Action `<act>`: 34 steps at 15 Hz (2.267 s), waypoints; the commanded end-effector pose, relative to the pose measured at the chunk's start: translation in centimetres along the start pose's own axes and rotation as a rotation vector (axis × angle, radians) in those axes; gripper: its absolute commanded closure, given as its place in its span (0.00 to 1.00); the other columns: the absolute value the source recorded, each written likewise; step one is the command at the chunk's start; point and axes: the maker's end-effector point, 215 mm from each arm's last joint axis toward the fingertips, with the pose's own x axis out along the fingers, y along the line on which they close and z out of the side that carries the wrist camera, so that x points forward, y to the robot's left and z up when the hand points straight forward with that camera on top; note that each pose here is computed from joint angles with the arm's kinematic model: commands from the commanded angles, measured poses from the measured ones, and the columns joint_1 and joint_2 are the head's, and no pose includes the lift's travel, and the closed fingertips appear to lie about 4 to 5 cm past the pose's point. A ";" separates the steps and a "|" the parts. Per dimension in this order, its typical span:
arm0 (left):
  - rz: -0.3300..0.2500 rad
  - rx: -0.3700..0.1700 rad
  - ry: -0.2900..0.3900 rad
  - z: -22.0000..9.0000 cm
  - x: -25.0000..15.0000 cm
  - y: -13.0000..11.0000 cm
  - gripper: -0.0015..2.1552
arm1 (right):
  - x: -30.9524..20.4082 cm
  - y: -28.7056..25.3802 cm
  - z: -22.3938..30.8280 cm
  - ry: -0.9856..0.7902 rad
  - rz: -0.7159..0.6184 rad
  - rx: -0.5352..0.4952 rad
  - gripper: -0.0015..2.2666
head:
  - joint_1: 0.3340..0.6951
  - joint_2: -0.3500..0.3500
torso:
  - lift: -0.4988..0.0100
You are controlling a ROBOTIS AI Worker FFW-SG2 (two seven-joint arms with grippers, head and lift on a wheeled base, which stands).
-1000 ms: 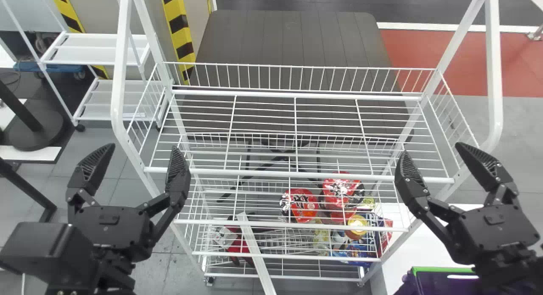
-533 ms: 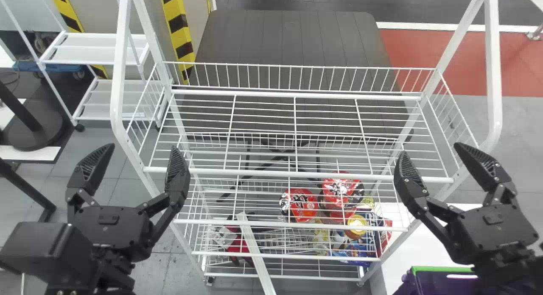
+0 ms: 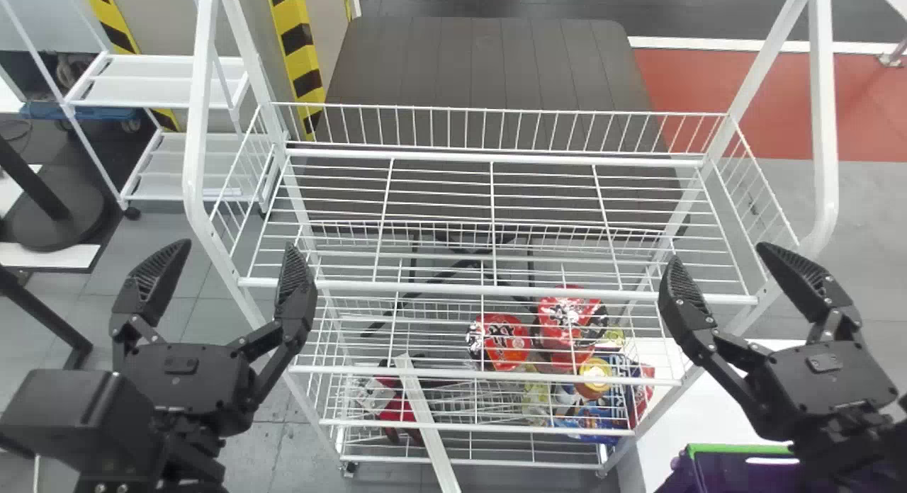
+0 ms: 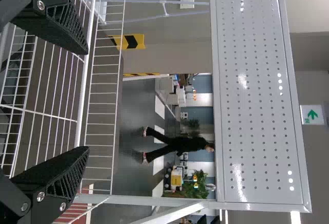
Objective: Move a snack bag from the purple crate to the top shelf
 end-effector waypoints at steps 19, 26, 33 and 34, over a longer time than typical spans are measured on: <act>-0.002 -0.014 0.002 -0.1 0.0 -0.1 0.06 | -0.2 0.3 1.2 -0.040 0.004 -0.024 0.08 | 1.00 0.48 | 0.81; -0.002 -0.014 0.002 0.0 -0.1 -0.1 0.06 | -0.4 0.4 1.3 -0.045 0.006 -0.024 0.08 | 1.00 0.48 | 0.76; -0.002 -0.017 0.003 0.0 -0.1 -0.1 0.06 | -0.4 0.3 1.7 -0.060 0.007 -0.029 0.08 | 1.00 0.48 | 0.70; -0.002 -0.017 0.003 0.0 -0.1 -0.1 0.06 | -0.4 0.3 1.7 -0.060 0.009 -0.029 0.08 | 1.00 0.48 | 0.69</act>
